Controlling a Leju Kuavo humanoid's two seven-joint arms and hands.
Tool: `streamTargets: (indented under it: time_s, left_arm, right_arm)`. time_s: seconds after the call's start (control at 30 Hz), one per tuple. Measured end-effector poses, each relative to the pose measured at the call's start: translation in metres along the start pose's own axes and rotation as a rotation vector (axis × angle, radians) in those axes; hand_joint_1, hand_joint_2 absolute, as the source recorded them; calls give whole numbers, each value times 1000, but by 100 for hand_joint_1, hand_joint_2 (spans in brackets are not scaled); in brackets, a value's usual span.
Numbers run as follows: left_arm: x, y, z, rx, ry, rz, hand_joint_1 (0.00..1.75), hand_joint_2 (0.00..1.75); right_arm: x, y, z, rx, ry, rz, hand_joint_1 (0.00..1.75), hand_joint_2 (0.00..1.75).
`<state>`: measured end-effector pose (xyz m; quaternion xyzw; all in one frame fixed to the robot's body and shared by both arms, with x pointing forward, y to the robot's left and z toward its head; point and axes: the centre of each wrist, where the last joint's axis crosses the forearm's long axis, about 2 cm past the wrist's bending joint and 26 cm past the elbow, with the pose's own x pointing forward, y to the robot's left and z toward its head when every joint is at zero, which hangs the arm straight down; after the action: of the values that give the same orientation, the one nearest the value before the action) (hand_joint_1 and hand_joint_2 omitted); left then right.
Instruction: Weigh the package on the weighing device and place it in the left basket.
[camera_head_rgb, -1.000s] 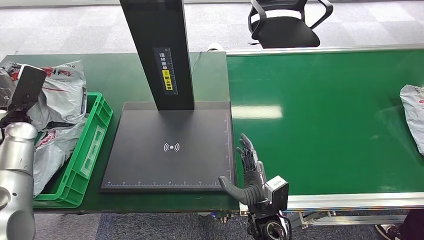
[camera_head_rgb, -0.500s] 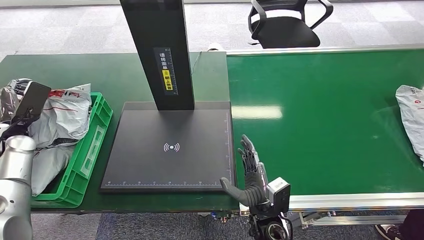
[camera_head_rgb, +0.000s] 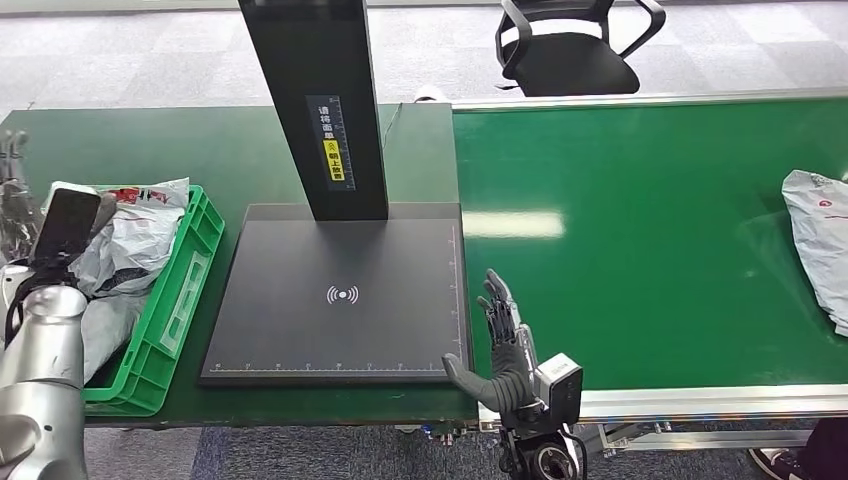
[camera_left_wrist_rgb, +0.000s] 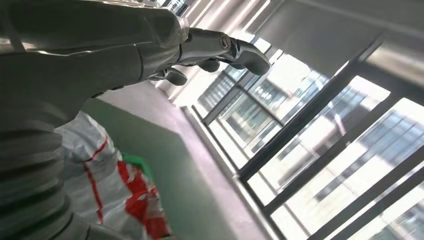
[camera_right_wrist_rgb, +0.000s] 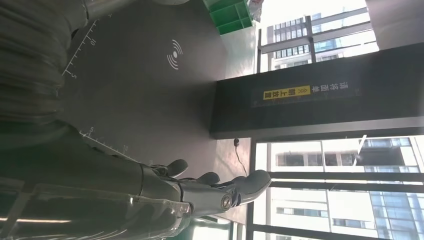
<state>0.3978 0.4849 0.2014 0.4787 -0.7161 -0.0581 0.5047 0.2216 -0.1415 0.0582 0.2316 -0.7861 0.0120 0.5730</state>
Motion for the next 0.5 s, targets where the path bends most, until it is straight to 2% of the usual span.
streamTargets:
  time_s: [0.07, 0.13, 0.27, 0.4, 0.5]
  left_arm:
    - [6, 1, 15, 106, -74, 70, 0, 175]
    - [14, 1, 40, 214, -155, 131, 0, 175]
    - [37, -4, 106, 329, -288, 191, 0, 175]
    - [73, -21, 168, 258, -341, 287, 0, 175]
    - [94, -31, 194, 205, -355, 355, 0, 175]
  right_arm:
    - [0, 0, 0, -5, 1, 3, 0, 175]
    - [0, 0, 0, -16, 2, 9, 0, 175]
    - [0, 0, 0, -48, 2, 23, 0, 0]
    - [1, -2, 1, -89, 1, 53, 0, 0]
    - [2, -2, 2, -102, 1, 62, 0, 0]
